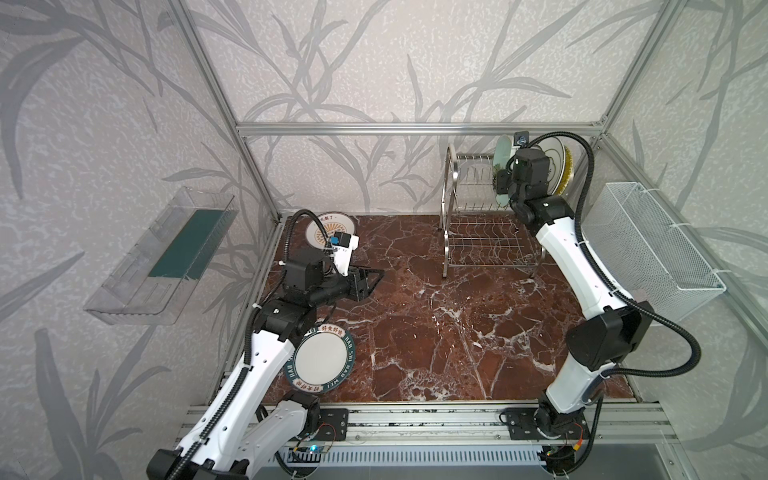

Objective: Load plates into a dish rack
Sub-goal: Place the plate on the dish rack.

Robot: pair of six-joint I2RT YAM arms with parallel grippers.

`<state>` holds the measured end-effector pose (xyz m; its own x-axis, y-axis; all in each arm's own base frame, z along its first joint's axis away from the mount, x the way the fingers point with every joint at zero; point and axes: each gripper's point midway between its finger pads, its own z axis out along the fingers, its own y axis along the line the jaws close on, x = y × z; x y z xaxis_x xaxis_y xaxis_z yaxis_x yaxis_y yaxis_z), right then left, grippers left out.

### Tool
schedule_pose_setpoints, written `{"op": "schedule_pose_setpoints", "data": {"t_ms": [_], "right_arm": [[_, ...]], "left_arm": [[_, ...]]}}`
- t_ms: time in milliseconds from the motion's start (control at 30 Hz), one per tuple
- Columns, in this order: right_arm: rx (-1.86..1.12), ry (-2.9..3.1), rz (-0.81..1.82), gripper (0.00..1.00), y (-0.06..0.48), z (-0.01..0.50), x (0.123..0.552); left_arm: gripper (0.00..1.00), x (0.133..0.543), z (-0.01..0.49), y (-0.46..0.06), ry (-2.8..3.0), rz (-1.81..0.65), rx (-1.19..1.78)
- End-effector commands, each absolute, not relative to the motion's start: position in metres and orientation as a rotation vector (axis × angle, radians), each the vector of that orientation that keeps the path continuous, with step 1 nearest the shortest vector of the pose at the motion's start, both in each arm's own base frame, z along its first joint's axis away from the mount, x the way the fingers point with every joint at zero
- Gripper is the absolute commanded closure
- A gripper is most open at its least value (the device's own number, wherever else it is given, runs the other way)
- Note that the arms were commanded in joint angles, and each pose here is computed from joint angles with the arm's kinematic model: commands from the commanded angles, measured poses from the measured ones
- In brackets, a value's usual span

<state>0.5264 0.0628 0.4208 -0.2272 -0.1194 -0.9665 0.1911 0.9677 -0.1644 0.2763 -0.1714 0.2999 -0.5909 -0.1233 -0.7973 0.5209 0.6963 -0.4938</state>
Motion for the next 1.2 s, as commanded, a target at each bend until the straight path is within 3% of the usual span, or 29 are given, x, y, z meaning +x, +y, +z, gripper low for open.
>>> {"op": "schedule_pose_setpoints", "data": {"t_ms": [0,200,533,733,967,1167], "right_arm": [[0.117,1.655,-0.264,1.00,0.059,0.455,0.526],[0.110,1.661,-0.262,0.98,0.059,0.455,0.526],[0.110,1.658,-0.261,0.78,0.056,0.459,0.524],[0.106,1.656,-0.258,0.59,0.054,0.462,0.523],[0.100,1.645,-0.256,0.54,0.053,0.467,0.521],[0.075,1.640,-0.236,0.32,0.056,0.479,0.516]], "left_arm": [[0.51,0.274,0.303,-0.170,2.002,-0.922,0.310],[0.51,0.274,0.302,-0.169,2.002,-0.923,0.309],[0.51,0.273,0.301,-0.169,2.001,-0.923,0.312],[0.51,0.273,0.301,-0.168,1.999,-0.910,0.316],[0.51,0.274,0.301,-0.168,2.000,-0.914,0.317],[0.51,0.275,0.301,-0.168,1.995,-0.905,0.318]]}}
